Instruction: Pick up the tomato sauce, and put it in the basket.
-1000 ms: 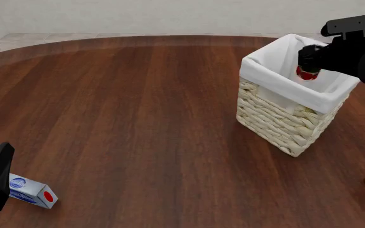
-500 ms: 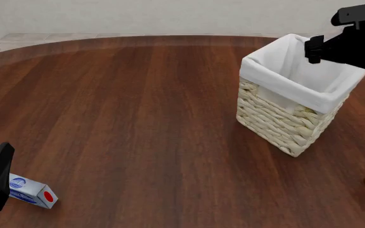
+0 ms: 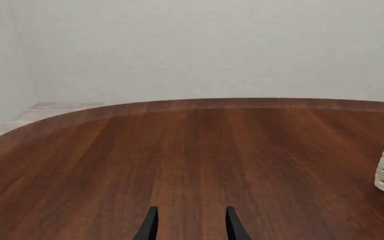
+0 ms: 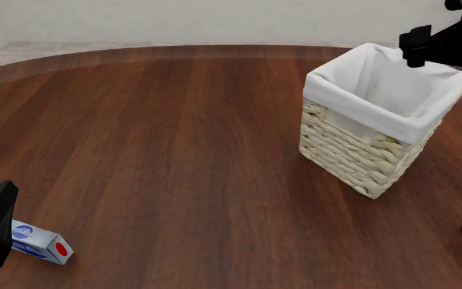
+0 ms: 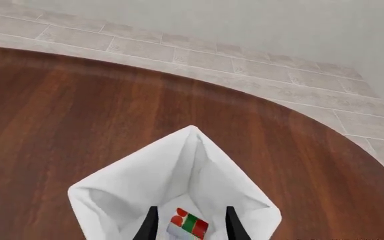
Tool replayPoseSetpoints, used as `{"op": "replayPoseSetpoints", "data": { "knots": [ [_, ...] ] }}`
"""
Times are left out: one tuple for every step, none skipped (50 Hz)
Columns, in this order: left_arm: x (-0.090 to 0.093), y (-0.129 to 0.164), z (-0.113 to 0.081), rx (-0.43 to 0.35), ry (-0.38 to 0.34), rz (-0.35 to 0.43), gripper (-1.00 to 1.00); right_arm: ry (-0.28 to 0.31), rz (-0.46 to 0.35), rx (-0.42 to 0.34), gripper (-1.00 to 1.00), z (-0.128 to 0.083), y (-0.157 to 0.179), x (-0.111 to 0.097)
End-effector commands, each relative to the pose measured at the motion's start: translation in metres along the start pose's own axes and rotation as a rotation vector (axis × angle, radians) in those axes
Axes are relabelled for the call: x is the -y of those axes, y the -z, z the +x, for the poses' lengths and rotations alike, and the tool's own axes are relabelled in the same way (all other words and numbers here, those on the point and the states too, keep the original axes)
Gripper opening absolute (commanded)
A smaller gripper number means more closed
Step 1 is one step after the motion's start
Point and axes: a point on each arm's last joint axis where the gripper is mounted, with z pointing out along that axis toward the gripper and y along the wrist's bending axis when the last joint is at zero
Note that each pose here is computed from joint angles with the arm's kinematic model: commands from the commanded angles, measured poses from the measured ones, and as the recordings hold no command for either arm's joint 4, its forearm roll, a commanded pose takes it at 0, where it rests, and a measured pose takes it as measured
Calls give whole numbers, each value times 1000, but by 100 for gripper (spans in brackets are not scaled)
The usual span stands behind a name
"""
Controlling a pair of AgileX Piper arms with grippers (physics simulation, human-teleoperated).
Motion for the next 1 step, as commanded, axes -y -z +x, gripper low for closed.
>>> {"op": "replayPoseSetpoints", "data": {
  "knots": [
    [0,0,0,0,0,0,100,3,-5,22,100,-3,25,-2]
  ]
}}
